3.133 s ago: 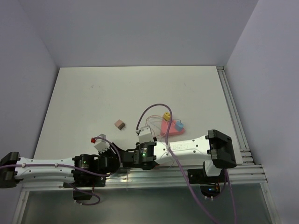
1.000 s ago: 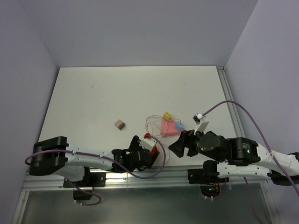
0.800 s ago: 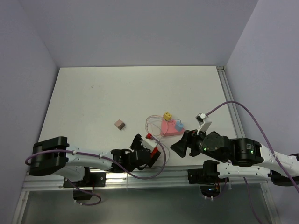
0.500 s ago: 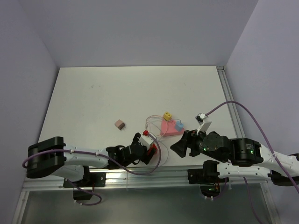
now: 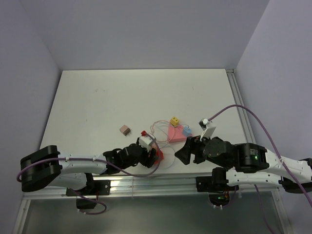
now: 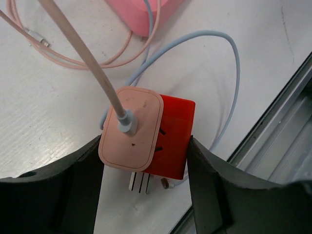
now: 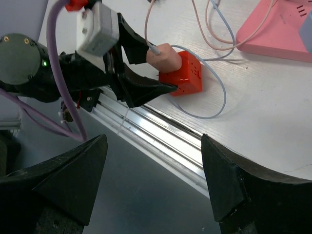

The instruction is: Insert the plug

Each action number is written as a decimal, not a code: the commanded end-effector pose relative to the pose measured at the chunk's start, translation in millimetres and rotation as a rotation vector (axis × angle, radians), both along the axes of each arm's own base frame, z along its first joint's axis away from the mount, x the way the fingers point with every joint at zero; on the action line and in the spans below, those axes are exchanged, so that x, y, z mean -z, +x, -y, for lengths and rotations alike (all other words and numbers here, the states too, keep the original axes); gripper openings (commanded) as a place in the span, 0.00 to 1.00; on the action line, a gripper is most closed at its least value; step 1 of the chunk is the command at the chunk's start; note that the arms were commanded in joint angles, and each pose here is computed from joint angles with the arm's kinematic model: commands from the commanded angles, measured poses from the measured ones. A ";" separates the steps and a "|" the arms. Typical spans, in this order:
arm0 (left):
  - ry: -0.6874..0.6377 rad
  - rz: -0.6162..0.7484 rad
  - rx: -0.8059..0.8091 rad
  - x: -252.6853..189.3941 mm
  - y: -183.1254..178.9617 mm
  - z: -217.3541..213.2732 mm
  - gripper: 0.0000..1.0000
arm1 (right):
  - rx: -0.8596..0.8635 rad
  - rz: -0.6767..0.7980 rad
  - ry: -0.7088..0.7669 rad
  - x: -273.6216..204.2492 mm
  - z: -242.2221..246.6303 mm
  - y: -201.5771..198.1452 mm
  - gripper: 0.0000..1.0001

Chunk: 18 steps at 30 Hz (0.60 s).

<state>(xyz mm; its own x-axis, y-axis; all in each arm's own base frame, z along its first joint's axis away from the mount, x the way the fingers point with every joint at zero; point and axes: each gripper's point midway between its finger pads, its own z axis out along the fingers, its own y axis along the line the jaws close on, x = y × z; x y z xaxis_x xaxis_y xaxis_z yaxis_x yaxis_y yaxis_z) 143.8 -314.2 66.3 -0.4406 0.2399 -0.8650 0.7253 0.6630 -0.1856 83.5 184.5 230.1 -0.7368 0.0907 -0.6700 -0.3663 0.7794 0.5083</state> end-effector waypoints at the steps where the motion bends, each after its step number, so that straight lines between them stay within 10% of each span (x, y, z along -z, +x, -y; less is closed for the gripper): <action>1: -0.177 -0.117 -0.050 -24.7 7.0 3.5 0.00 | -0.015 0.023 0.022 -10.6 -12.0 2.3 0.84; 18: -0.437 -0.717 -0.192 2.0 42.3 -57.2 0.01 | -0.087 -0.006 -0.082 6.1 -52.0 7.0 0.86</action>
<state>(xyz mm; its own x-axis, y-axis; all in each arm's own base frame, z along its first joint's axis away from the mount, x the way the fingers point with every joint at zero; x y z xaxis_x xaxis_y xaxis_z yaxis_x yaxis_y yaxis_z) 191.6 -257.0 62.7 -0.8667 -0.1778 -0.4661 0.2781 0.6035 -0.7473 85.1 221.0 204.4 -0.7554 -0.0524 -0.6532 -0.4099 0.8155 0.4085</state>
